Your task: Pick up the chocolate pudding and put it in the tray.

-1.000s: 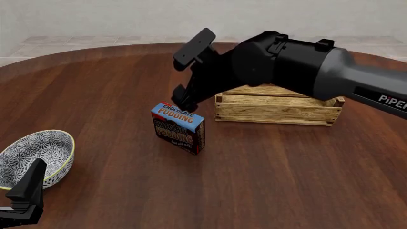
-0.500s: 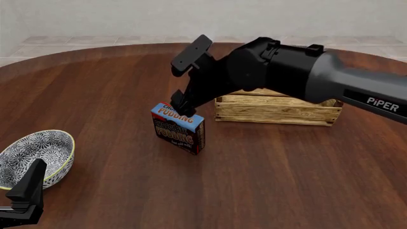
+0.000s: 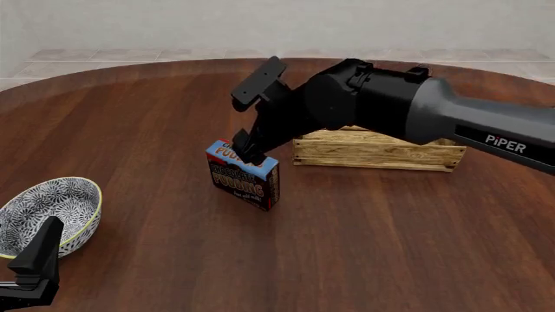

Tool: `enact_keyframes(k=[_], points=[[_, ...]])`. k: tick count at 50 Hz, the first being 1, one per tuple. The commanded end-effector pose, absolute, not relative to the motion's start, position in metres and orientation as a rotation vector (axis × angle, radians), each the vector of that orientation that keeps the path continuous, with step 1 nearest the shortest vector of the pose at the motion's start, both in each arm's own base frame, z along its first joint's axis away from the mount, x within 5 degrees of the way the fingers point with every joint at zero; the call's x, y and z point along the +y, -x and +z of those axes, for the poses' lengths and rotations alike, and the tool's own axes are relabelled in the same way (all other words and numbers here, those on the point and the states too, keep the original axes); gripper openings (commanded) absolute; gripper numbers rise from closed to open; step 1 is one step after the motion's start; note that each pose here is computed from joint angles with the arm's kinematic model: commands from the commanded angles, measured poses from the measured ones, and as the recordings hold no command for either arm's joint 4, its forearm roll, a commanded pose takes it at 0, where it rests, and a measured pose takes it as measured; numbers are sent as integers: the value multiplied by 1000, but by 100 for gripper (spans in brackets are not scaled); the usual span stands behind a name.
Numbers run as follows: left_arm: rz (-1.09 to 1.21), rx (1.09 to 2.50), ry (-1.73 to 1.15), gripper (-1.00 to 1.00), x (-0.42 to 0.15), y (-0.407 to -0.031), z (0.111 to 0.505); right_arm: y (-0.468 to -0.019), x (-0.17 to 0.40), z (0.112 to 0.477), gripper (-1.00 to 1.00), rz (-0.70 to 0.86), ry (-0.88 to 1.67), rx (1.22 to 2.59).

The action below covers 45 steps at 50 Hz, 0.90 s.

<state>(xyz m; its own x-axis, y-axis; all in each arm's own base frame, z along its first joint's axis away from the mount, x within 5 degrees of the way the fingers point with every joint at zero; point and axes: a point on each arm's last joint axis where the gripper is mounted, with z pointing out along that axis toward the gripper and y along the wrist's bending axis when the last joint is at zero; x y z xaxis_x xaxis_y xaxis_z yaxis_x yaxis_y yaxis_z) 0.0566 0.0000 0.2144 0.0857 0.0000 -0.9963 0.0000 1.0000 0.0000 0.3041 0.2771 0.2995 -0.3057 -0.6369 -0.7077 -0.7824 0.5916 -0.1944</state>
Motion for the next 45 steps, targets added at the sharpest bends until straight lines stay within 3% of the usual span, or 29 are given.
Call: enact_keyframes(k=[1,45], points=[[0,1485,0,100,0,-57,214,-304,280,294,100,238,1132,2047],[0,1485,0,100,0,-57,214,-319,281,285,100,227,1111,2070]])
